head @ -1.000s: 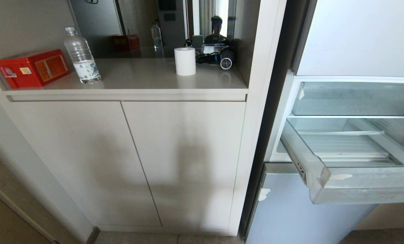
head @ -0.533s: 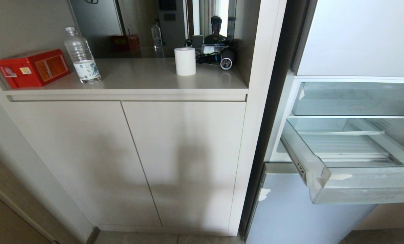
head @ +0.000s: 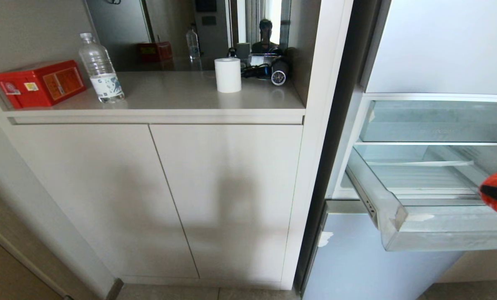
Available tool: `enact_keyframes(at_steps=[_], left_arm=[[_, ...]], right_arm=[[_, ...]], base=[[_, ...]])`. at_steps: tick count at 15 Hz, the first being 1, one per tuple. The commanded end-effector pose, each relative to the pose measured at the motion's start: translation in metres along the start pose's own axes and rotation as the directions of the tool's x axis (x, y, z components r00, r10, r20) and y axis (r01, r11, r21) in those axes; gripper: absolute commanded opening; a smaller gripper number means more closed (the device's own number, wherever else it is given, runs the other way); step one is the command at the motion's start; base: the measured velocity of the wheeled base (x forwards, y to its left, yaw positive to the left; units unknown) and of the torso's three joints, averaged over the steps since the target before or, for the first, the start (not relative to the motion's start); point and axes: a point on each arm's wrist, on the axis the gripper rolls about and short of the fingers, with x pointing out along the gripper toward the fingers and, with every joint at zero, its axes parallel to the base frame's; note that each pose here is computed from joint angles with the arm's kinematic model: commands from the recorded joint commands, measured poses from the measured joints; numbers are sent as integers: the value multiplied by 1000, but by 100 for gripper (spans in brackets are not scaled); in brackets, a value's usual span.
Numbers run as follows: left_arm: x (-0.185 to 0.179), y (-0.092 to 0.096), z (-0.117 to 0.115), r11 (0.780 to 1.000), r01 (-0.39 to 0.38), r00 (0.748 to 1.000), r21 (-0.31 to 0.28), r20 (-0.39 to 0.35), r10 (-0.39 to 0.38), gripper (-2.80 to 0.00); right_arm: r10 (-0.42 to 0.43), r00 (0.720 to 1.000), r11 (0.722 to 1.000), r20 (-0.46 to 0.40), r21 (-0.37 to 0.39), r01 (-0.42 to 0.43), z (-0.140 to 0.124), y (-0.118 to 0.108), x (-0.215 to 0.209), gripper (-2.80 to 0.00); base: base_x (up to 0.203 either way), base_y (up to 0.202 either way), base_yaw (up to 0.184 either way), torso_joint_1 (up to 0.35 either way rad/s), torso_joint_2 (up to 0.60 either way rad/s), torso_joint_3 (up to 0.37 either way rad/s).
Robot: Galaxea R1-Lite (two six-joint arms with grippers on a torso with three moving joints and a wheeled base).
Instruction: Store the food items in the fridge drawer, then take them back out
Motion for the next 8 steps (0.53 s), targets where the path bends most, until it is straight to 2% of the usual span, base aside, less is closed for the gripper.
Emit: enact_keyframes(at_steps=[1,4,8], left_arm=[[0,0,0,1000,-1,1000,0,-1,1,-280],[0,0,0,1000,0,1000,0,-1,0,-280],[0,0,0,1000,-1,1000,0,-1,1,-280]], right_arm=[[-33,989,999,-143,-5,33,7,5,67,-280],[-61,981,998,-184,1,62,22,5,124,-280],[-92,972,995,-215,10,96,20,-2,164,-280]], base=[[0,0,0,0,0,0],[0,0,0,0,0,0],[0,0,0,0,0,0]])
